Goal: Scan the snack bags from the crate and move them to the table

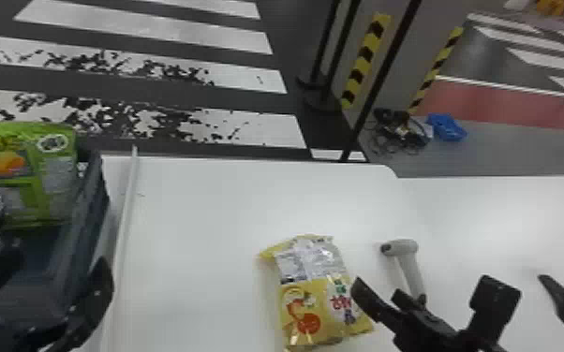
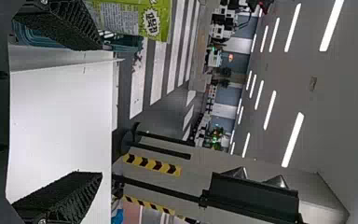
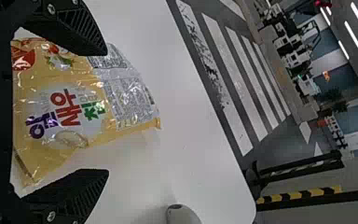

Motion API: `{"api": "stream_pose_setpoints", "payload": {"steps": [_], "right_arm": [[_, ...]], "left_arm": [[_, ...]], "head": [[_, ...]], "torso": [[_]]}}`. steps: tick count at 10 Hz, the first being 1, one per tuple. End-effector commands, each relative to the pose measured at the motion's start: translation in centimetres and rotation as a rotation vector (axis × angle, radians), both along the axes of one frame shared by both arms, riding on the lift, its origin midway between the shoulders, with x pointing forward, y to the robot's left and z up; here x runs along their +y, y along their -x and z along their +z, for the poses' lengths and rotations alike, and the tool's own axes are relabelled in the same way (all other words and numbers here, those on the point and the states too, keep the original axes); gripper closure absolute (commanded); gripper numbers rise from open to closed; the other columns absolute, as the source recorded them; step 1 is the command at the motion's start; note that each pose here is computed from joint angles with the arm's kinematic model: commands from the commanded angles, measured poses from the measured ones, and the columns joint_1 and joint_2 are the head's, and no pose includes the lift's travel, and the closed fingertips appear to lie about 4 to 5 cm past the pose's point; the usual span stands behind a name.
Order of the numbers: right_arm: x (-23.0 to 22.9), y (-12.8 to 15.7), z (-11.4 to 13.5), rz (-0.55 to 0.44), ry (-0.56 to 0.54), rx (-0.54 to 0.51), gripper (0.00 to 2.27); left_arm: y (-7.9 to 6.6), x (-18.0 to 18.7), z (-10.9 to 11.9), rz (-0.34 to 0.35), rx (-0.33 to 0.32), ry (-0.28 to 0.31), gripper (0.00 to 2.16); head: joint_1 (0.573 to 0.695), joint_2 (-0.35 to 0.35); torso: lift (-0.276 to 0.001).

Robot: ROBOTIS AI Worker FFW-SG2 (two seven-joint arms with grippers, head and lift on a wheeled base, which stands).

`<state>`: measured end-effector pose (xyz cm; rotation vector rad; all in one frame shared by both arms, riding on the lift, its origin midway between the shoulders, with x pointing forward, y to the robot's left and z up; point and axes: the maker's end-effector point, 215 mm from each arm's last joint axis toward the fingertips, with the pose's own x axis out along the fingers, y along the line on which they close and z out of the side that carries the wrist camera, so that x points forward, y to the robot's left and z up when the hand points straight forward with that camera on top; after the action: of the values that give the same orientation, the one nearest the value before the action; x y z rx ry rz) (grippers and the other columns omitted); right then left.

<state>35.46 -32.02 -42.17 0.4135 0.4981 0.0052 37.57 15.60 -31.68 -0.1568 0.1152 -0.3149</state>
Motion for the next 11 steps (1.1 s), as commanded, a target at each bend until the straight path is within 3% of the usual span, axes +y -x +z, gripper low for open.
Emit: {"api": "stream_pose_setpoints", "payload": {"steps": [1,2,3,4,5,11], "right_arm": [[0.5,-1.4,1.5,0.056,0.051,-0.066,0.22],[1.2,-1.8,1.9,0.099,0.076,-0.085,0.62],[1.7,-2.1,1.8,0.133,0.111,-0.082,1.49],[2.0,-2.4,1.5,0.157,0.143,-0.079,2.08],[1.9,-2.8,0.7,0.175,0.172,-0.082,2.24],[6.1,-4.7,-4.3,0.284,0.251,-0.102,2.24]], "left_arm": [[0.0,0.1,0.2,0.000,-0.006,-0.012,0.03],[0.0,0.0,0.4,-0.001,-0.009,-0.013,0.03],[0.0,0.0,0.4,-0.003,-0.009,-0.013,0.03],[0.1,-0.1,0.3,-0.006,-0.009,-0.016,0.03],[0.1,-0.2,0.6,-0.009,-0.014,-0.018,0.03],[1.2,-0.5,1.1,-0.025,-0.017,-0.045,0.03]], "head": [[0.695,-0.261],[0.695,-0.244],[0.695,-0.232],[0.695,-0.228],[0.695,-0.222],[0.695,-0.175]], "torso": [[-0.095],[-0.095],[-0.095],[-0.095],[-0.095],[-0.095]]}}
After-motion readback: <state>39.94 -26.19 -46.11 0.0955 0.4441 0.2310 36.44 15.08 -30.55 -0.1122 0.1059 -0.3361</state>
